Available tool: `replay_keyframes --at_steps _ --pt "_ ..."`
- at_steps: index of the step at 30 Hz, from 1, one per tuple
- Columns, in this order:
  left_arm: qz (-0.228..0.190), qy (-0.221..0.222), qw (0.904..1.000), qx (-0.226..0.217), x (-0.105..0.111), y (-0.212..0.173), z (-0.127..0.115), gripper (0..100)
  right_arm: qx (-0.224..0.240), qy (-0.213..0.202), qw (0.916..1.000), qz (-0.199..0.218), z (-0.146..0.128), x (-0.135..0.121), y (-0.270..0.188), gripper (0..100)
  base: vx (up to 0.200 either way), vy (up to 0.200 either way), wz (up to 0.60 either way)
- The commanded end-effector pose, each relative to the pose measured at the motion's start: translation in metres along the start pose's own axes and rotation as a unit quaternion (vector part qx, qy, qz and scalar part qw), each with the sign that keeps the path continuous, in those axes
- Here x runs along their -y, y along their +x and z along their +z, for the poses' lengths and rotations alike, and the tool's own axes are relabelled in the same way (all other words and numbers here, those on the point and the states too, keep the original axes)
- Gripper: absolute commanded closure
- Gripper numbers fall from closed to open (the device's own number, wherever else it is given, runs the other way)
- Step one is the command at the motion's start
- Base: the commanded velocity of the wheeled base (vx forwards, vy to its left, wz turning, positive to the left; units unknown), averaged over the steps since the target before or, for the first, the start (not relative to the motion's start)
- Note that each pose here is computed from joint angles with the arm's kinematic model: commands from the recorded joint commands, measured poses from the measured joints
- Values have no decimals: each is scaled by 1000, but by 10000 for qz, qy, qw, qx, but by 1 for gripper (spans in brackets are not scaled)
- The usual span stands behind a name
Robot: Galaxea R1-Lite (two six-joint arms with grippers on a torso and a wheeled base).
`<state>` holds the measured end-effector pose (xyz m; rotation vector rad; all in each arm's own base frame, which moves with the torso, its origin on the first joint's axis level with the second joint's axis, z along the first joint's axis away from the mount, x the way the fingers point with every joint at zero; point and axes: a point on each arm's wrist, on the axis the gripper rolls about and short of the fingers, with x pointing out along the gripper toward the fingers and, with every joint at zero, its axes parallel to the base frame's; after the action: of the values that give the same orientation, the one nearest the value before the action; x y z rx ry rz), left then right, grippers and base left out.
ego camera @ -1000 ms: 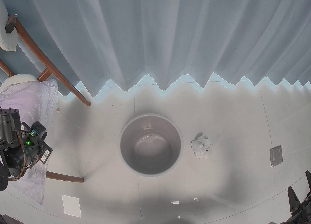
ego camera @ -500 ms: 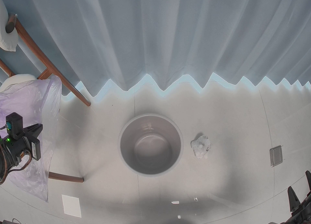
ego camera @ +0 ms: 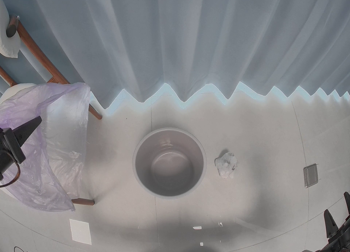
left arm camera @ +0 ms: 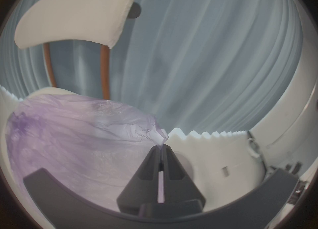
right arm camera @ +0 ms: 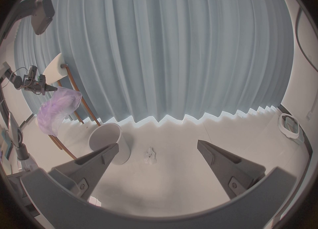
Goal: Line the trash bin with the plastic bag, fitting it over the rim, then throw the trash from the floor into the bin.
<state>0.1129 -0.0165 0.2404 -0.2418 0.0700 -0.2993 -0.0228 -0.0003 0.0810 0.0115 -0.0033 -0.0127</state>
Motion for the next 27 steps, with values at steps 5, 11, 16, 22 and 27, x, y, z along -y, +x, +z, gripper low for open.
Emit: replay_keyframes --at_steps 5,11,16,22,27 --pt "-1881 -786 9786 279 23 -23 37 100 7 35 10000 -5 -5 0 0 0 0 0 0" --pt "-2825 -852 9555 69 31 -16 61 100 7 65 10000 -13 -5 0 0 0 0 0 0" --pt "-3179 -797 9448 -48 35 -13 66 100 7 65 10000 -13 -5 0 0 0 0 0 0" --pt "-4101 -683 9085 -430 45 -15 66 100 7 58 10000 -13 -5 0 0 0 0 0 0" --pt "-4544 -675 8860 -631 51 -16 64 100 7 50 10000 -13 -5 0 0 0 0 0 0"
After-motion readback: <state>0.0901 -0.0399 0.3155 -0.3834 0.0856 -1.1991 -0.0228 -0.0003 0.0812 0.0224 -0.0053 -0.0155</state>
